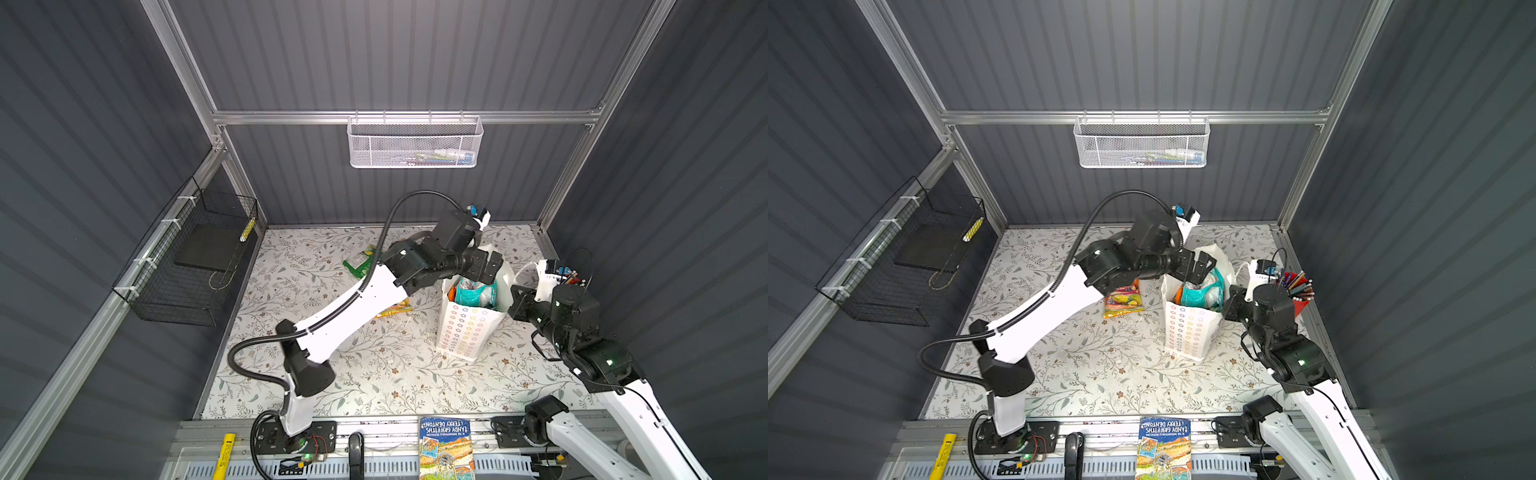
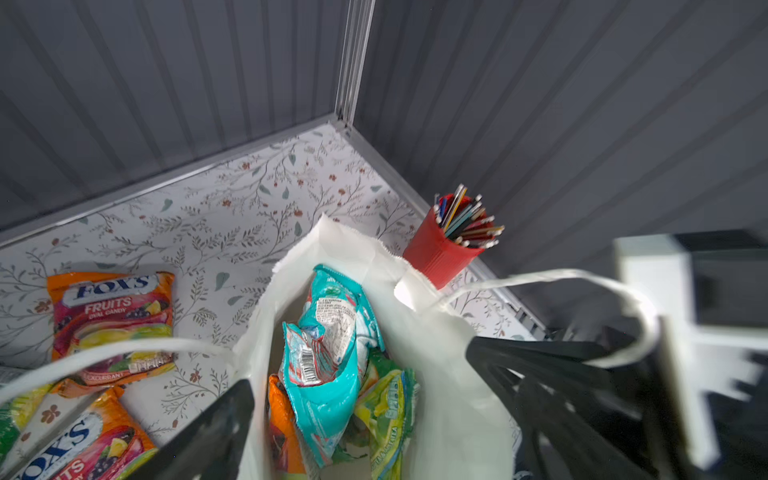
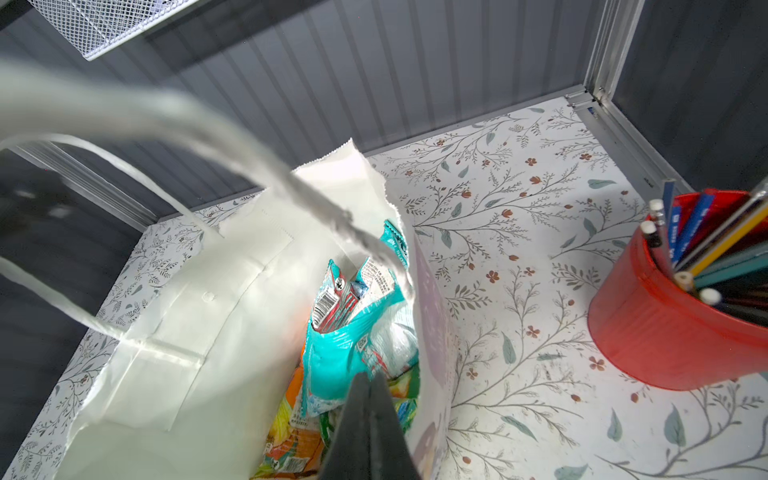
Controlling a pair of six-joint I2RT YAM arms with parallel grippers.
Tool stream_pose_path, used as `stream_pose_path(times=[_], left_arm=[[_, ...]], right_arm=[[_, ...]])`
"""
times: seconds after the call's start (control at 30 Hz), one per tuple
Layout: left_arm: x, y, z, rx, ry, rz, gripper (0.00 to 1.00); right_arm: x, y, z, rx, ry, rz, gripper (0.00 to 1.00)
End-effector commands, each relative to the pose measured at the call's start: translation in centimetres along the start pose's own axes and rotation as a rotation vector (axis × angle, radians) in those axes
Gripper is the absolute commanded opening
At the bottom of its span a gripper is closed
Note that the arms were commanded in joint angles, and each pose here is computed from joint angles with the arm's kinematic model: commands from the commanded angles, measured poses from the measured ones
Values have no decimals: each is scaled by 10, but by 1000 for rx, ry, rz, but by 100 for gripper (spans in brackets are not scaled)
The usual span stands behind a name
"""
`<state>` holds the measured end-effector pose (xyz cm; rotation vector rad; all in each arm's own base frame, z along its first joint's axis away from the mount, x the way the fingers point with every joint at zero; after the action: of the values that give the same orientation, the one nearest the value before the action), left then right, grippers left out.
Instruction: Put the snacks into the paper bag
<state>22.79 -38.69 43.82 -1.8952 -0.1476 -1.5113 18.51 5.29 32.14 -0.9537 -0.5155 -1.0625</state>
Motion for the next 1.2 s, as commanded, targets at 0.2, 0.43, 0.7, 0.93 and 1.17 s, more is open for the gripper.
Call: stream_pose_path(times=[0.2,0.43,0.7,0.93,1.17], left_arm=[[-9,-37,23,225,72,22,100],[-23,-2,34,283,31,127,100],[-25,14,56,288,-33,132,96],[-25,10,70,262,-77,100,63],[-12,28,86,192,-105,87,0]], right_arm=[[11,-11,5,32,20,-61,30],[24,-26,4,-3,56,-114,63],[40,-34,7,-51,69,-152,56],[49,-21,17,-69,64,-140,17],[68,-2,41,5,41,-121,0]])
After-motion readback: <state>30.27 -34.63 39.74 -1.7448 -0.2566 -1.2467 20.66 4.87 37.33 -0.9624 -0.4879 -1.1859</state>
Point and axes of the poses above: each gripper's point midway between its finger pads, its own y axis out along the fingers, its own z axis along the line the jaws close on, x = y × z, the point moved 8 cm from there along -y, back along the fingers, and after that the axes turned 13 degrees about y, right-handed, at the moved point
